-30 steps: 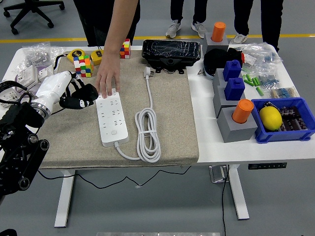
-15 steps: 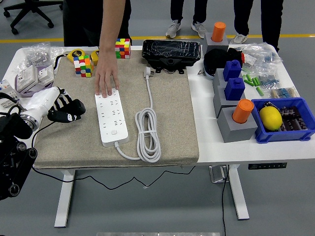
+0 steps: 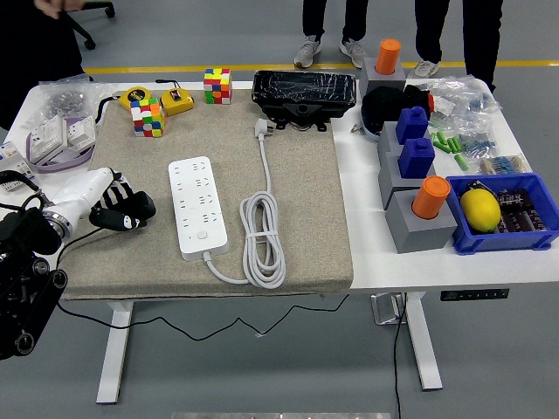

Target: Pick up the plug,place it near the board,insert it into the board,press the button

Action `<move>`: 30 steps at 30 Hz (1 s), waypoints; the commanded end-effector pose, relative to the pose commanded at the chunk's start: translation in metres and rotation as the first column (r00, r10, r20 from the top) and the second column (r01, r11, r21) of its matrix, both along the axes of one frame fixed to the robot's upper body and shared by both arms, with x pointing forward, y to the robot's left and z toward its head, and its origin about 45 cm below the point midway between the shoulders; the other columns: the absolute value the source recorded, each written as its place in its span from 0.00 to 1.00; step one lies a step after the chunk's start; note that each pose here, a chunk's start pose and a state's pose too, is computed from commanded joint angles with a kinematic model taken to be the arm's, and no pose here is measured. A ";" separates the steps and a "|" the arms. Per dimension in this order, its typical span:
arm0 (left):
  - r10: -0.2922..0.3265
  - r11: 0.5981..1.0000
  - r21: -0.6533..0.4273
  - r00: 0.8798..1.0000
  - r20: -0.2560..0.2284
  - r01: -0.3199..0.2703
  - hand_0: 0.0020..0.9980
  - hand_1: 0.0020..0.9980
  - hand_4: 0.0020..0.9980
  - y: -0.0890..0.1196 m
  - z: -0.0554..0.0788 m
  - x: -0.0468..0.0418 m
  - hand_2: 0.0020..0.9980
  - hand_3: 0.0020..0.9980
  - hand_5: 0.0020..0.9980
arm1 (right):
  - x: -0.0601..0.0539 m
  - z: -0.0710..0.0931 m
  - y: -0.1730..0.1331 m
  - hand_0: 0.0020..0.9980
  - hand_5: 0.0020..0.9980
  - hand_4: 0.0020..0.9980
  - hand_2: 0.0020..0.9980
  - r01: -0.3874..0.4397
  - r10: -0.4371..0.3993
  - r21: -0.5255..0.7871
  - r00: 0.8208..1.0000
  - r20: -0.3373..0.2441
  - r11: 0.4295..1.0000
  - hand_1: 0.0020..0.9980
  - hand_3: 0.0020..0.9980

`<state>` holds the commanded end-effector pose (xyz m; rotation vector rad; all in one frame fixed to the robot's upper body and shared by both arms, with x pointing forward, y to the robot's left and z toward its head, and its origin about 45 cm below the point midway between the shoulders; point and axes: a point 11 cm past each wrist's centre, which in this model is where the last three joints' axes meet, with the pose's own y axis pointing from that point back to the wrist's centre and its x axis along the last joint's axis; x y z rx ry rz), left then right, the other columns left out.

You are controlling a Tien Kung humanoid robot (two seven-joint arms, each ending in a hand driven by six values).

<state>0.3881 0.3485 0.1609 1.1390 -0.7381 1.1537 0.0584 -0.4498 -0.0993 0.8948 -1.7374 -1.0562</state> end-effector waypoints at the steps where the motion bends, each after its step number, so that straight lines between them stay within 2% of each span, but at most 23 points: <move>1: 0.001 1.000 0.000 1.000 -0.002 -0.001 0.33 0.42 0.80 0.000 0.000 0.0000 0.44 0.49 0.14 | 0.000 0.000 0.000 0.79 1.00 1.00 0.71 0.000 0.000 0.000 1.000 0.001 1.000 0.71 0.76; 3: 0.001 1.000 0.000 1.000 -0.007 -0.001 0.33 0.42 0.80 0.000 0.000 -0.0002 0.44 0.49 0.14 | 0.001 0.000 0.000 0.79 1.00 1.00 0.71 0.000 0.000 0.000 1.000 0.002 1.000 0.71 0.76; 4: 0.000 1.000 0.000 1.000 -0.010 0.000 0.39 0.50 0.82 0.001 -0.001 -0.0003 0.54 0.54 0.12 | 0.001 0.000 0.000 0.79 1.00 1.00 0.71 0.000 0.000 0.001 1.000 0.002 1.000 0.71 0.76; 9: 0.001 1.000 -0.001 0.999 -0.036 -0.001 0.39 0.50 0.82 0.001 -0.004 -0.0016 0.54 0.54 0.12 | 0.001 0.000 0.000 0.79 1.00 1.00 0.71 0.000 0.000 0.001 1.000 0.004 1.000 0.71 0.76; 10: 0.001 1.000 -0.001 0.999 -0.040 -0.001 0.47 0.62 0.89 0.001 -0.005 -0.0019 0.60 0.57 0.14 | 0.001 0.000 0.000 0.79 1.00 1.00 0.71 0.000 0.000 0.000 1.000 0.004 1.000 0.71 0.76; 15: 0.004 1.000 -0.002 0.999 -0.041 -0.004 0.47 0.62 0.89 0.002 -0.005 -0.0017 0.60 0.57 0.14 | 0.001 0.000 0.000 0.79 1.00 1.00 0.71 0.000 0.000 0.000 1.000 0.004 1.000 0.71 0.76; 16: 0.004 1.000 -0.002 0.999 -0.039 -0.004 0.53 0.69 0.89 0.002 -0.004 -0.0014 0.64 0.59 0.14 | 0.001 0.000 0.000 0.79 1.00 1.00 0.71 0.000 0.000 0.000 1.000 0.004 1.000 0.71 0.76; 25: -0.004 1.000 -0.002 1.000 -0.030 0.004 0.55 0.70 0.90 0.000 0.001 -0.0003 0.65 0.59 0.14 | 0.001 0.000 0.000 0.79 1.00 1.00 0.71 0.002 -0.002 -0.001 1.000 0.004 1.000 0.71 0.76; 30: -0.007 1.000 -0.010 1.000 -0.012 0.007 0.56 0.70 0.92 -0.002 0.010 -0.0008 0.65 0.60 0.16 | 0.002 0.000 0.000 0.79 1.00 1.00 0.71 0.001 -0.001 0.000 1.000 0.005 1.000 0.71 0.76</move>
